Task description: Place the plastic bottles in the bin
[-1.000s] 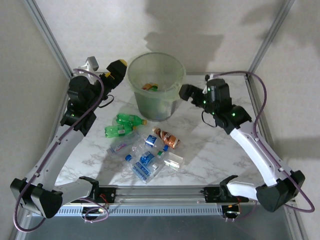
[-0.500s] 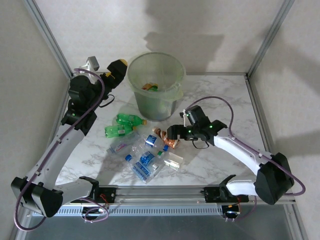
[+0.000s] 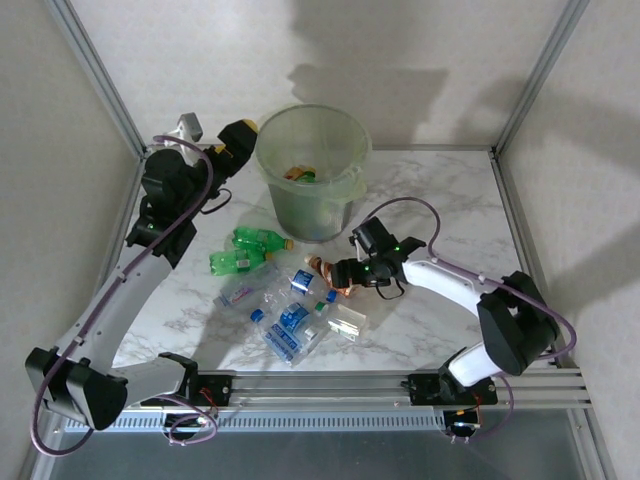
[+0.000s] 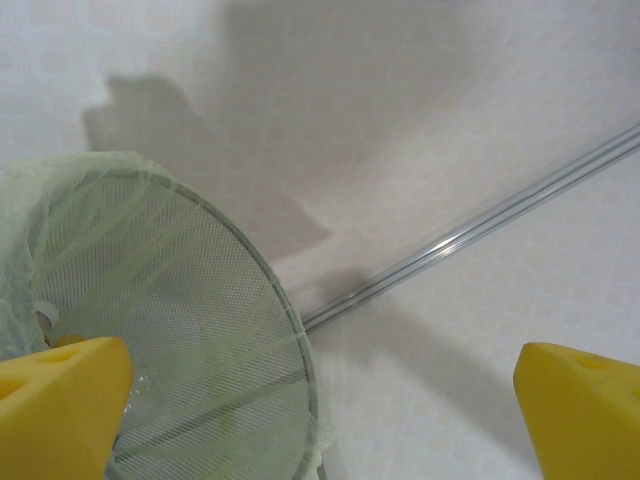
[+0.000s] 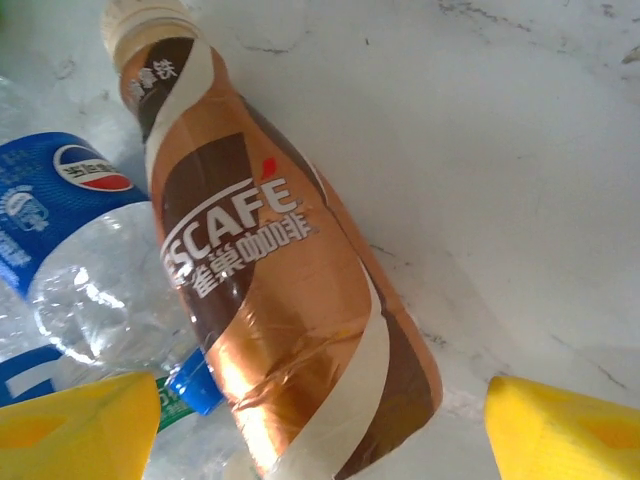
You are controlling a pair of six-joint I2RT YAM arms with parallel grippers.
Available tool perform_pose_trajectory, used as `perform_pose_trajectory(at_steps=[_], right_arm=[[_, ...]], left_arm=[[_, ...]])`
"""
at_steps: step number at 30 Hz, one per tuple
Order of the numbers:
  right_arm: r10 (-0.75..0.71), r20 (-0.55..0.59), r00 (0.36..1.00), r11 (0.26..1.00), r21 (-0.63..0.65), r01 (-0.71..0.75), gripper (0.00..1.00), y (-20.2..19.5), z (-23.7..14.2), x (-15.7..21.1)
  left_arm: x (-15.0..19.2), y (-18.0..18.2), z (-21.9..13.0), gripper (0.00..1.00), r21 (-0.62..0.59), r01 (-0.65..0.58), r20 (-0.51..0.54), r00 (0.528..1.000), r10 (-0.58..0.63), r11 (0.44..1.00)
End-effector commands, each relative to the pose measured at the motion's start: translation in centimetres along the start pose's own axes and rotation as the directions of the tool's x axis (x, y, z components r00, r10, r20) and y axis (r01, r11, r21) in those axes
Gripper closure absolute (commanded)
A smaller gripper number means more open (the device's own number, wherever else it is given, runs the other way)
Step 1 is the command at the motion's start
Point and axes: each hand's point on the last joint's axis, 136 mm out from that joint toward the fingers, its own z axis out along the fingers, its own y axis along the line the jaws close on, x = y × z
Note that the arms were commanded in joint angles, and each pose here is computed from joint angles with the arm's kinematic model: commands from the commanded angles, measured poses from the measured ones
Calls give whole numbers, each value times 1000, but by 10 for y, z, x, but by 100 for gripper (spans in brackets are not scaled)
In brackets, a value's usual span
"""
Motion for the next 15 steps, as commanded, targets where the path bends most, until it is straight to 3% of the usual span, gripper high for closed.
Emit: perform_pose_trajectory(at_steps=[1, 11, 15], right_arm=[[-52, 3, 999, 999, 13, 52, 15, 10, 3, -5], [-39, -38, 998, 996, 80, 42, 13, -3, 22, 2], [-28, -38, 999, 997, 75, 31, 17, -4, 26, 4]], left_arm=[[1, -4, 1, 3, 37, 12, -8, 1000, -12, 999], [5, -3, 4, 5, 42, 9, -26, 1000, -8, 999], [6, -1, 3, 5, 39, 12, -30, 999, -10, 999]])
